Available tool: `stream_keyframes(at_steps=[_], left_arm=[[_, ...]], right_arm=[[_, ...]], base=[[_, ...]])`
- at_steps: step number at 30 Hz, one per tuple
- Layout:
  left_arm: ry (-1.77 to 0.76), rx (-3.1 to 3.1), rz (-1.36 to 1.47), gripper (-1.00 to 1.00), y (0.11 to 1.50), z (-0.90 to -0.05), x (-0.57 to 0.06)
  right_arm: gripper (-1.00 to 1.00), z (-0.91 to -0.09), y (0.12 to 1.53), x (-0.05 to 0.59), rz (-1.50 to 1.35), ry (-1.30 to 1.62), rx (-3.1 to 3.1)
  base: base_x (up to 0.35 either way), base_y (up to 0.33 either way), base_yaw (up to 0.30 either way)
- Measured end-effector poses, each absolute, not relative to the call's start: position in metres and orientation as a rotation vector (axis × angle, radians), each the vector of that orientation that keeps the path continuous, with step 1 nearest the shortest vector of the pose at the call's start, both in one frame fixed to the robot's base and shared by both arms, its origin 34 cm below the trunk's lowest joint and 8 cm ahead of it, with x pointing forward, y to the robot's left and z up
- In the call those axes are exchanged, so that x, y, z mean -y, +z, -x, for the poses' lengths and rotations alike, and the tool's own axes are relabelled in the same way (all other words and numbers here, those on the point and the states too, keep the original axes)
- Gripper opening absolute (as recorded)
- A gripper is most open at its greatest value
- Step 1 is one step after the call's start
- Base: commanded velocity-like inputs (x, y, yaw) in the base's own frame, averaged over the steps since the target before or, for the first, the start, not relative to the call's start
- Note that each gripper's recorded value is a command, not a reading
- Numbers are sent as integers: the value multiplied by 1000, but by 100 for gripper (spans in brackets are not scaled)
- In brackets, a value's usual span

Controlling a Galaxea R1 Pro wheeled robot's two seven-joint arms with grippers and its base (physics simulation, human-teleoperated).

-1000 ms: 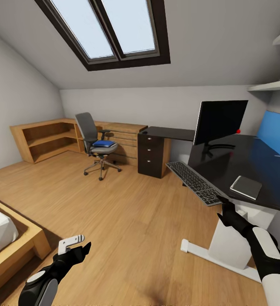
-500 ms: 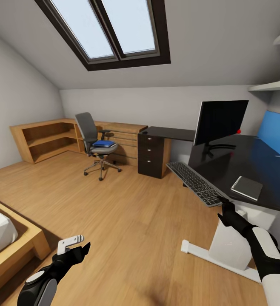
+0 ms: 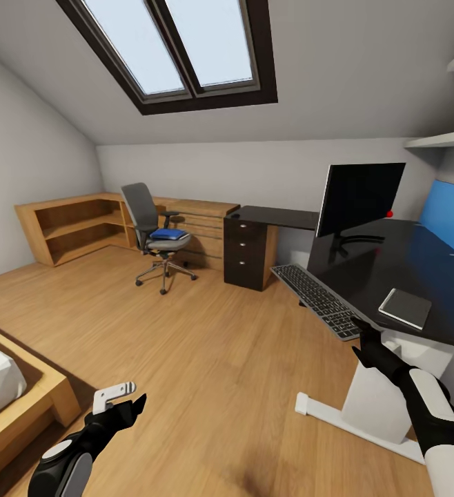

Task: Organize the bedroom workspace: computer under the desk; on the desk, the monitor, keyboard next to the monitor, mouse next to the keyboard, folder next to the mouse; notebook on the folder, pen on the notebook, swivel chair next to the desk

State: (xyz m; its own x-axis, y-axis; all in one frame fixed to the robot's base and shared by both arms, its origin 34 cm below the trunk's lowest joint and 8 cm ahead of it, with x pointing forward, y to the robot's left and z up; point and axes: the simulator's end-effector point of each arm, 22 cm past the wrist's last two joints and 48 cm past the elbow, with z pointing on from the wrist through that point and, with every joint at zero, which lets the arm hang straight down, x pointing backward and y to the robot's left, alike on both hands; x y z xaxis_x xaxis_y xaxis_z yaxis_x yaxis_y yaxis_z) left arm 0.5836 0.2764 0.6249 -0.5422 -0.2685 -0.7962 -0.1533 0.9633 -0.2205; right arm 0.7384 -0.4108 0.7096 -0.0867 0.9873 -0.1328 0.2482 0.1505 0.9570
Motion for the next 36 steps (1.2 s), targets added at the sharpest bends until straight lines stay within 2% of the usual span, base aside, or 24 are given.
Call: stream_keyframes(at_steps=[17, 18, 36], left_arm=[[-153, -2152, 296, 100, 625, -584, -277], [-153, -2152, 296, 100, 625, -584, -277], [-151, -2155, 296, 100, 637, -586, -277]], right_arm=[[100, -738, 709, 410, -1249, 1017, -1515], [-100, -738, 709, 410, -1249, 1017, -1515], [-100, -744, 728, 403, -1223, 1029, -1515]], base=[[46, 0, 0], [4, 0, 0], [0, 0, 0]])
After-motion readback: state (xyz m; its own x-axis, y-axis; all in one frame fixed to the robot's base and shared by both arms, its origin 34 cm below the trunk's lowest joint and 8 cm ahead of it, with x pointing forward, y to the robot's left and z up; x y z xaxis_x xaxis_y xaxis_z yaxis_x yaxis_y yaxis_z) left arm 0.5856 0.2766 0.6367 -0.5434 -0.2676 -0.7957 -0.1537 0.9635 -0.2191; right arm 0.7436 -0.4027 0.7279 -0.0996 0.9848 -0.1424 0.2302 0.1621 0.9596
